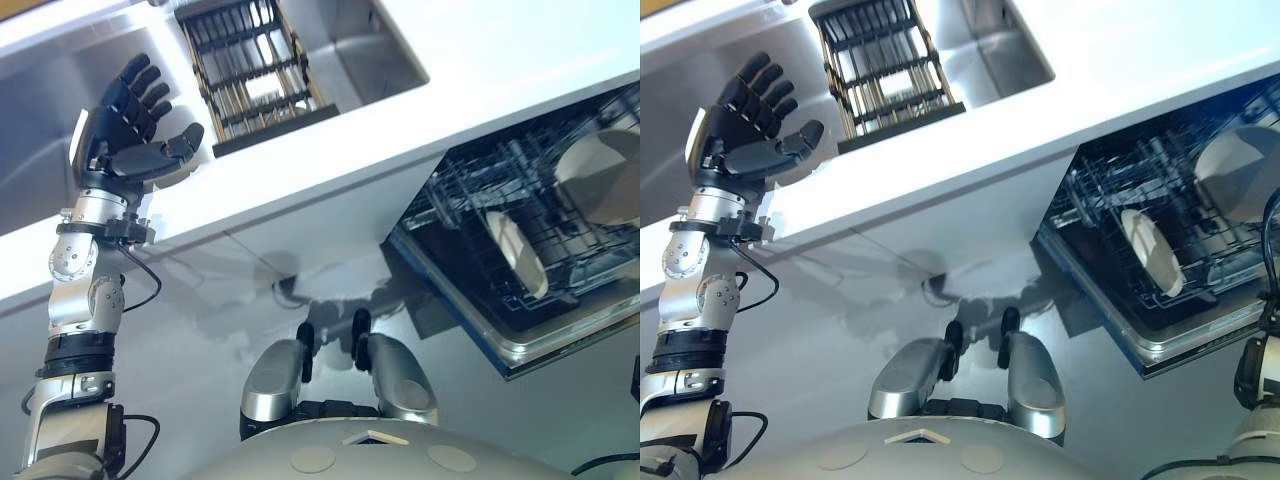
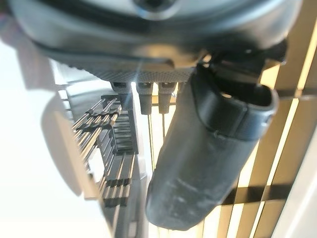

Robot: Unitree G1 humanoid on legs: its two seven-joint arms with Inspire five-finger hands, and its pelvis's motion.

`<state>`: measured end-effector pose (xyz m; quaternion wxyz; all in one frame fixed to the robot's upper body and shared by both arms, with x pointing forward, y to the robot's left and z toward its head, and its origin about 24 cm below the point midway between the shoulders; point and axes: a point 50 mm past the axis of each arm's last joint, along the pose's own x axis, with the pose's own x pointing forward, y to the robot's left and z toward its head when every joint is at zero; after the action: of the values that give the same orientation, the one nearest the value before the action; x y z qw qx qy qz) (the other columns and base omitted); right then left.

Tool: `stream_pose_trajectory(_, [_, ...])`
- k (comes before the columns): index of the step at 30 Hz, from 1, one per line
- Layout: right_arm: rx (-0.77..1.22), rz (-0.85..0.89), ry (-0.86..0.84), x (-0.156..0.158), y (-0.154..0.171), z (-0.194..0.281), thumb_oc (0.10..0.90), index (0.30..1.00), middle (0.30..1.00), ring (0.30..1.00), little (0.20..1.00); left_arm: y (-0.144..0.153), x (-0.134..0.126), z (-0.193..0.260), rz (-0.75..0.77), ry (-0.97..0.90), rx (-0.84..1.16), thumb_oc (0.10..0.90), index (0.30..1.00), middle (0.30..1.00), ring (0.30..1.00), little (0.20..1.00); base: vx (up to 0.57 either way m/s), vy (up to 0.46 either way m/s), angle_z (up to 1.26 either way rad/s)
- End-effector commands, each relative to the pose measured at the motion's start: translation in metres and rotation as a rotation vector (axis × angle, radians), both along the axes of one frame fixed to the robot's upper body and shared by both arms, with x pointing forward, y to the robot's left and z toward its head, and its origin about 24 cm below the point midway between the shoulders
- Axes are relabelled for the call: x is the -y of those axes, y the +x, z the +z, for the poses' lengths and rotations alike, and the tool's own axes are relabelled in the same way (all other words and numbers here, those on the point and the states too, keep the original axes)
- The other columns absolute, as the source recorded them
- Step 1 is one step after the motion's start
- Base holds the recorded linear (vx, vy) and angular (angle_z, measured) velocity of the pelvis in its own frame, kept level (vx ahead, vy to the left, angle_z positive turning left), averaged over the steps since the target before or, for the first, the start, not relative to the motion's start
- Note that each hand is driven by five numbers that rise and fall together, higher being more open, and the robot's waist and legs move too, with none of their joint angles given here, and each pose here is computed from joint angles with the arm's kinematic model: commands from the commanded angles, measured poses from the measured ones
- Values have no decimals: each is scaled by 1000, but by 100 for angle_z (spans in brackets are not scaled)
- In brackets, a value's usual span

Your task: Pick up plates and place into dishwasher.

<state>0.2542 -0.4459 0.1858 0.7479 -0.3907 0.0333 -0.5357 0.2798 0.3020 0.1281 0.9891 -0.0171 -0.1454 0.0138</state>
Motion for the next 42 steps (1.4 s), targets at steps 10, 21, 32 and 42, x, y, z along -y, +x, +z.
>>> stream_pose_trajectory(10, [-103,110,81,0,-11,-44,800,900,900,900,900,-11,-17,13,-13,73,58,800,900,900,900,900,-103,174,-27])
stream_pose_trajectory(21, [259,486,770,-74,-9,-142,800,900,900,900,900,-18,-17,0,92,55,93,800,900,900,900,900,25,28,-19])
stream_pose_trajectory(32, [241,596,1077,-131,-14,-199,800,900,900,900,900,-24,-18,6,170,57,132,800,900,900,900,900,94,-43,6])
stream_pose_trajectory(42, [470,408,1210,-152,-27,-221,800,900,900,900,900,-38,-17,-12,190,27,76,800,900,900,900,900,91,14,17])
